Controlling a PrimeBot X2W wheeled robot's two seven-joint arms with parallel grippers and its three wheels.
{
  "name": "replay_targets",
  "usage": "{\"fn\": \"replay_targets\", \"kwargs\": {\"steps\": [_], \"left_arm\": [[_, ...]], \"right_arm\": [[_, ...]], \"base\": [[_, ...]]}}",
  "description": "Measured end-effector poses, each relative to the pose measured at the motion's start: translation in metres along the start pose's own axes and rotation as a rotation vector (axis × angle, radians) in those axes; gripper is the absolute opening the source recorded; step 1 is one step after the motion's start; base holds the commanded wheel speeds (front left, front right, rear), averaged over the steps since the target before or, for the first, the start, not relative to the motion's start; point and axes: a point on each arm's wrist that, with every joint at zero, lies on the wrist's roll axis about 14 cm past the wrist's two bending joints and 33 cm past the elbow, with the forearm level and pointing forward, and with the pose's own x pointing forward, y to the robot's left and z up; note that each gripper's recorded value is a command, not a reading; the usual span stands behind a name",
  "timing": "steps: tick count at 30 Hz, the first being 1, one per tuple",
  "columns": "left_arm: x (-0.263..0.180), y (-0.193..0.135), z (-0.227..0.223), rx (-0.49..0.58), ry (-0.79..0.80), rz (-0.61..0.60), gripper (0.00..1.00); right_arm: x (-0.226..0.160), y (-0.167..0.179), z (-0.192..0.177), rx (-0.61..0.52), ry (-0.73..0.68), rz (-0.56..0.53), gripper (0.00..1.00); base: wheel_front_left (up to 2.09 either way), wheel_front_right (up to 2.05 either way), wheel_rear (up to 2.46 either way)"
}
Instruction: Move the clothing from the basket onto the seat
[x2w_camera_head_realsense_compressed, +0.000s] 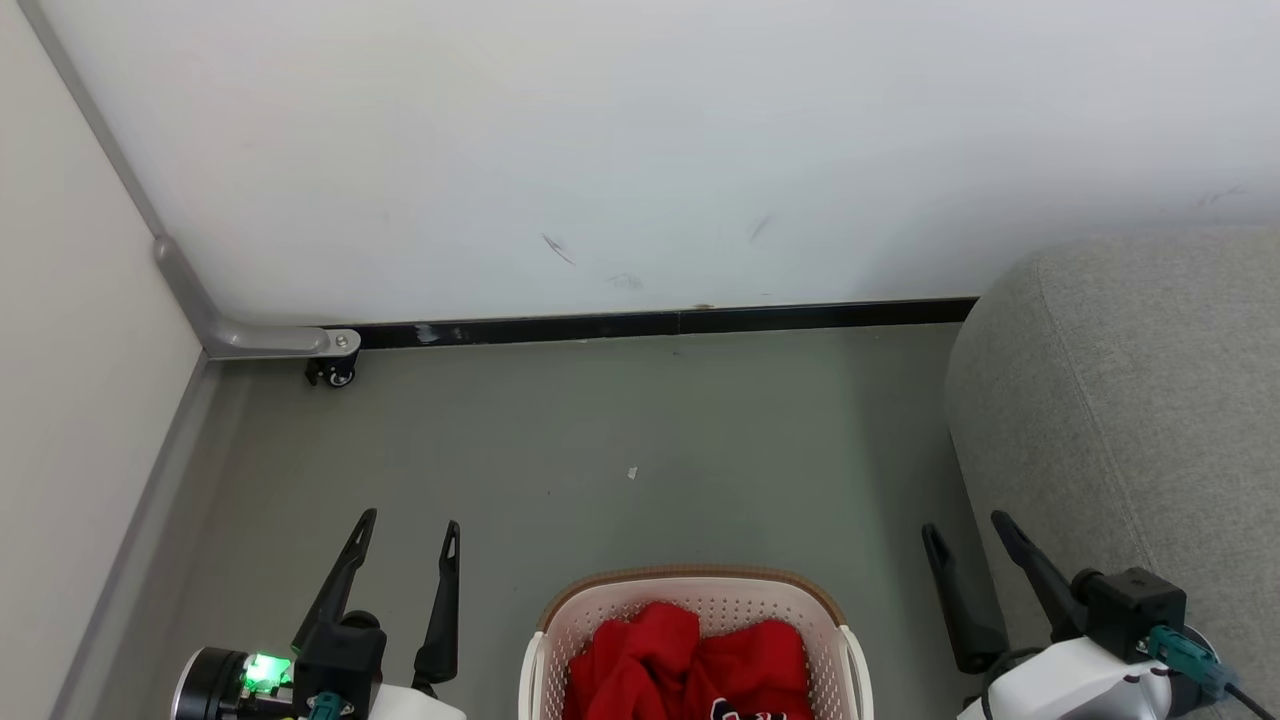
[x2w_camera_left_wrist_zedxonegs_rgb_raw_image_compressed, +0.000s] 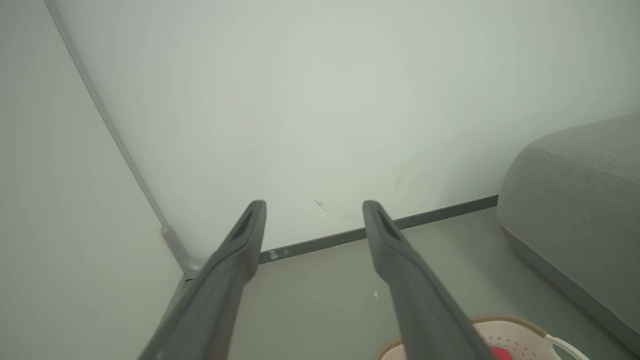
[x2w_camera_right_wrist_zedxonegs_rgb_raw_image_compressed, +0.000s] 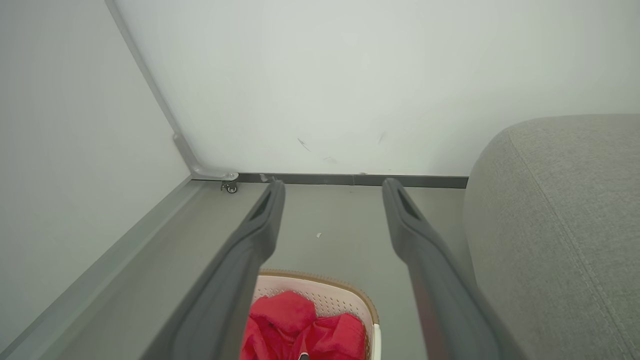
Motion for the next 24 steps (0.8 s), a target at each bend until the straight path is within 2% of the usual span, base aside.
{"fn": "replay_targets", "kwargs": {"steps": [24], "left_arm": [[0.0006, 0.0037, -0.0036, 0.001, 0.011, 0.017, 1.0]], "right_arm": [[-0.0022, -0.0071, 0.001, 0.01, -0.008, -0.023, 1.0]], "base": [[0.0, 0.0, 0.0]]}}
